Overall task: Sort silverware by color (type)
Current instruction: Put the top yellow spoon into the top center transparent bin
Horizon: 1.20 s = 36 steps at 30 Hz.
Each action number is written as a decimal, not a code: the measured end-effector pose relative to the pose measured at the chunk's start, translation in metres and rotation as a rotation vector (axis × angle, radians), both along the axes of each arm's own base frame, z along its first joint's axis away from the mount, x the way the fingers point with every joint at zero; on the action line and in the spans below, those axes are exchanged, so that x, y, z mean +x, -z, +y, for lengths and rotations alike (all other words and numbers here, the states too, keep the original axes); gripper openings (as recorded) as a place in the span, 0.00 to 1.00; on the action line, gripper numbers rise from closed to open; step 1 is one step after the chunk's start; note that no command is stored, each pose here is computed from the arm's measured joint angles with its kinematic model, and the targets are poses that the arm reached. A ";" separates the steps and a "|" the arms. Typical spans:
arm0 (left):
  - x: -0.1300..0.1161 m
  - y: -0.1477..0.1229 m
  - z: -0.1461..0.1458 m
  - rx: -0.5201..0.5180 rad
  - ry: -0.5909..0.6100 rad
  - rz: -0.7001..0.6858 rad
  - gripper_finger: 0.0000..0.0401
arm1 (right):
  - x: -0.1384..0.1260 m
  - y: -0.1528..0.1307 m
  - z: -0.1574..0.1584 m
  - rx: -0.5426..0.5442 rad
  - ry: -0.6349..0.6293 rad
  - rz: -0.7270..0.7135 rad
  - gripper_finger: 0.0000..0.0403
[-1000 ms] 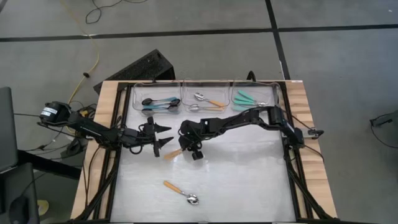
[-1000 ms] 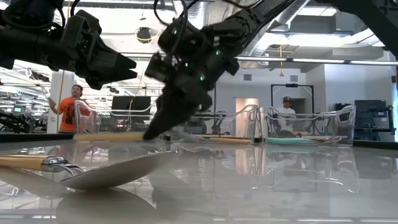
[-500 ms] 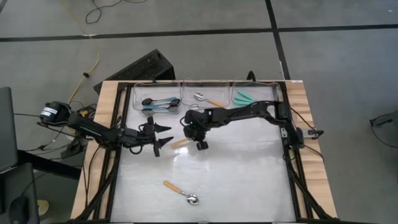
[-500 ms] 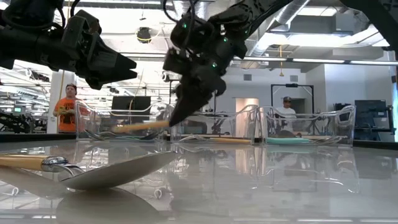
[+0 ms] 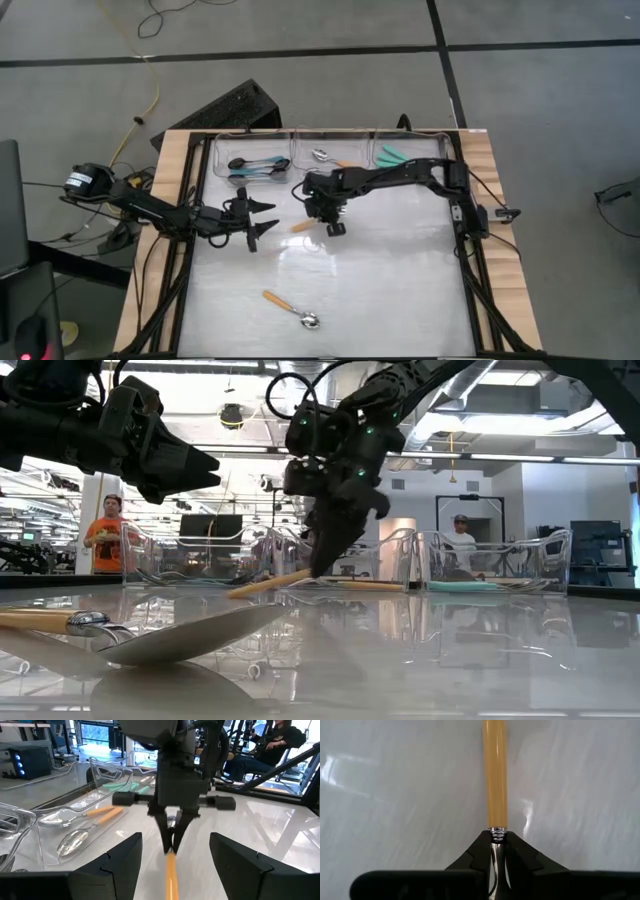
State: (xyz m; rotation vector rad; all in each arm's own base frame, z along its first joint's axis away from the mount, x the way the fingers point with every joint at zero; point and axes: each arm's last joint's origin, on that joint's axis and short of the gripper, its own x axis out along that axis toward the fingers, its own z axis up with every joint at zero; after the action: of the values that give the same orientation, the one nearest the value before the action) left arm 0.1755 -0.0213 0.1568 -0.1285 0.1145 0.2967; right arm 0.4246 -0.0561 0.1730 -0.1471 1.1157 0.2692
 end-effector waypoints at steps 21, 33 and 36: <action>0.000 0.000 0.000 0.016 -0.008 0.005 0.54 | -0.081 -0.100 -0.007 -0.050 0.137 -0.278 0.16; 0.000 0.000 0.001 0.020 -0.021 0.009 0.54 | -0.096 -0.083 -0.022 -0.174 0.270 -0.747 0.16; 0.000 0.001 0.001 0.018 -0.021 0.012 0.54 | -0.090 -0.076 -0.038 -0.219 0.327 -0.798 0.16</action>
State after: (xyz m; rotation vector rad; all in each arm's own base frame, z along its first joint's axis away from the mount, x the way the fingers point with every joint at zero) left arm 0.1752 -0.0206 0.1561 -0.1104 0.1220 0.3189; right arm 0.3347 -0.0942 0.2493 -0.2361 0.3579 -0.2024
